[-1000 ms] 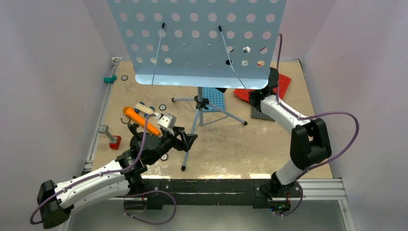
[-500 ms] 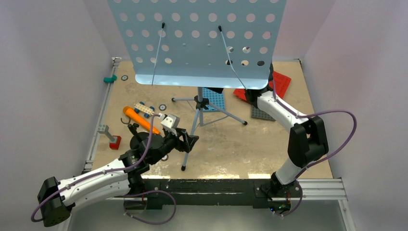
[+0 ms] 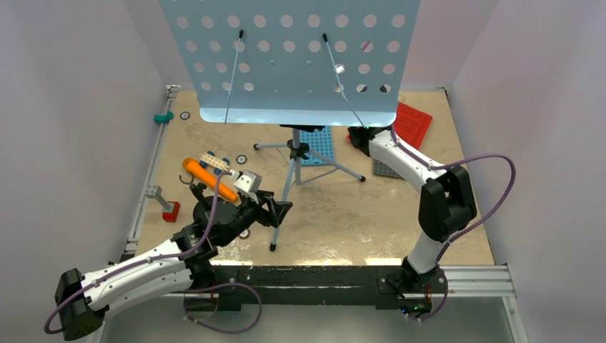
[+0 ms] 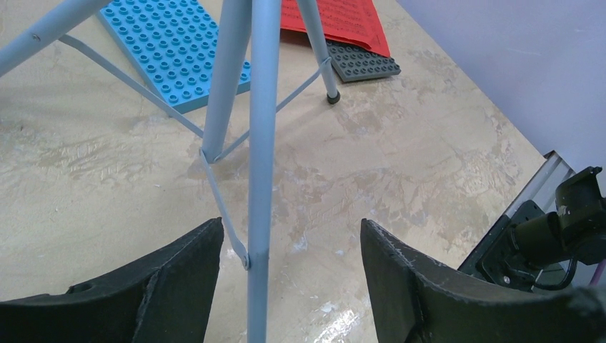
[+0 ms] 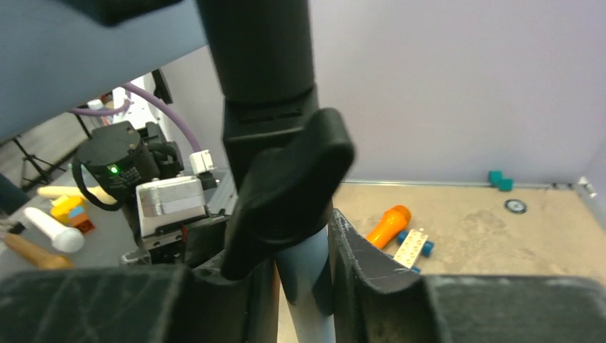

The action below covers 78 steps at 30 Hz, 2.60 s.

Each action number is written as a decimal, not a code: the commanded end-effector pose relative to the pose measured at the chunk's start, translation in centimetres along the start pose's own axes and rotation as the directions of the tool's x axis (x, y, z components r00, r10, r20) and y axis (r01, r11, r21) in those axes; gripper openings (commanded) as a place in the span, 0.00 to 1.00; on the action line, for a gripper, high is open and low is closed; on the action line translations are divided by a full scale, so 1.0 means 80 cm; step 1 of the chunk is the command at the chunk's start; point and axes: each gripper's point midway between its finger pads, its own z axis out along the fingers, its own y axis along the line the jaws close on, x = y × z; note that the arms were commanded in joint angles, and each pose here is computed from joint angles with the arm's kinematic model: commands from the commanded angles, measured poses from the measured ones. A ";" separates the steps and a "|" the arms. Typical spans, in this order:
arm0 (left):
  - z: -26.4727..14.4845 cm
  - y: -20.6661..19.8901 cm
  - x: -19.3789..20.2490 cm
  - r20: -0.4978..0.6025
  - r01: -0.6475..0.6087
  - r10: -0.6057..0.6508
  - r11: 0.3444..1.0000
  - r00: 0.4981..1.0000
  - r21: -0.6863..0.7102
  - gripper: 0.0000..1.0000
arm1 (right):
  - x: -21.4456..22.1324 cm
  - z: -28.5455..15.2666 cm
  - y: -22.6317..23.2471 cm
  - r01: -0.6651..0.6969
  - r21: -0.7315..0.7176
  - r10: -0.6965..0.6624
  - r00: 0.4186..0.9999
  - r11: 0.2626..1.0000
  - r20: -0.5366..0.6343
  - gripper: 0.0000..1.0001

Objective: Pack up the instrument practice props

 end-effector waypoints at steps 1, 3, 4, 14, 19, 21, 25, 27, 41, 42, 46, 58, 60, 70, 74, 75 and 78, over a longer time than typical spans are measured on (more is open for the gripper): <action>-0.002 0.004 -0.006 0.026 0.016 -0.016 1.000 1.000 -0.023 0.73 | -0.021 0.000 0.010 -0.006 0.015 0.005 1.000 1.000 0.029 0.17; -0.002 0.009 -0.009 0.039 0.029 -0.027 0.998 0.999 -0.047 0.75 | -0.020 -0.003 0.013 -0.010 0.031 0.009 1.000 0.999 0.029 0.06; -0.001 0.012 -0.009 0.046 0.033 -0.030 0.998 0.999 -0.060 0.76 | -0.019 -0.004 0.014 -0.012 0.042 0.011 1.000 0.999 0.027 0.01; -0.001 0.040 -0.025 0.170 0.075 -0.047 0.984 0.984 -0.159 0.88 | -0.027 -0.022 0.040 0.020 0.129 -0.031 0.996 0.991 0.083 0.00; 0.001 0.032 -0.033 0.233 0.068 -0.042 0.992 0.972 -0.103 0.89 | -0.005 -0.027 0.040 0.022 0.146 -0.031 0.998 0.989 0.061 0.00; 0.004 0.026 -0.038 0.260 0.068 -0.046 0.995 0.964 -0.075 0.89 | 0.005 -0.032 0.040 0.008 0.166 -0.020 0.997 0.986 0.071 0.00; 0.012 0.019 -0.041 0.290 0.059 -0.044 0.997 0.956 -0.043 0.89 | 0.001 -0.039 0.050 -0.011 0.192 -0.009 0.994 0.981 0.105 0.00; 0.017 0.012 -0.044 0.298 0.055 -0.046 0.998 0.953 -0.022 0.90 | -0.009 -0.038 0.059 -0.008 0.190 -0.015 0.993 0.982 0.118 0.00; 0.025 -0.008 -0.052 0.339 0.072 -0.089 0.995 0.937 0.063 1.00 | 0.063 -0.053 0.047 -0.075 0.288 0.065 0.997 0.955 0.045 0.00; 0.025 -0.006 -0.050 0.339 0.078 -0.095 0.995 0.936 0.063 1.00 | 0.073 -0.056 0.043 -0.086 0.301 0.077 0.996 0.950 0.042 0.00; 0.021 -0.005 -0.050 0.355 0.091 -0.110 0.993 0.928 0.070 1.00 | 0.113 -0.070 0.033 -0.119 0.356 0.117 0.993 0.927 0.029 0.00; 0.031 -0.041 -0.061 0.389 0.043 -0.123 0.977 0.913 0.208 1.00 | 0.189 -0.103 0.014 -0.205 0.483 0.221 0.975 0.851 0.025 0.00; 0.031 -0.050 -0.060 0.393 0.025 -0.123 0.969 0.911 0.246 1.00 | 0.192 -0.104 0.016 -0.213 0.485 0.229 0.973 0.848 0.026 0.00; 0.059 -0.075 -0.024 0.308 -0.036 -0.070 0.944 0.949 0.328 1.00 | 0.193 -0.110 0.023 -0.229 0.506 0.252 0.967 0.832 0.024 0.00; 0.075 -0.069 0.002 0.256 -0.054 -0.028 0.951 0.966 0.304 0.89 | 0.185 -0.107 0.029 -0.248 0.497 0.263 0.964 0.832 0.040 0.00; 0.078 -0.069 0.005 0.251 -0.060 -0.019 0.952 0.968 0.302 0.83 | 0.182 -0.105 0.031 -0.254 0.490 0.267 0.963 0.834 0.045 0.00; 0.082 -0.066 0.003 0.265 -0.079 0.002 0.956 0.964 0.281 0.62 | 0.169 -0.098 0.040 -0.268 0.463 0.270 0.961 0.845 0.062 0.00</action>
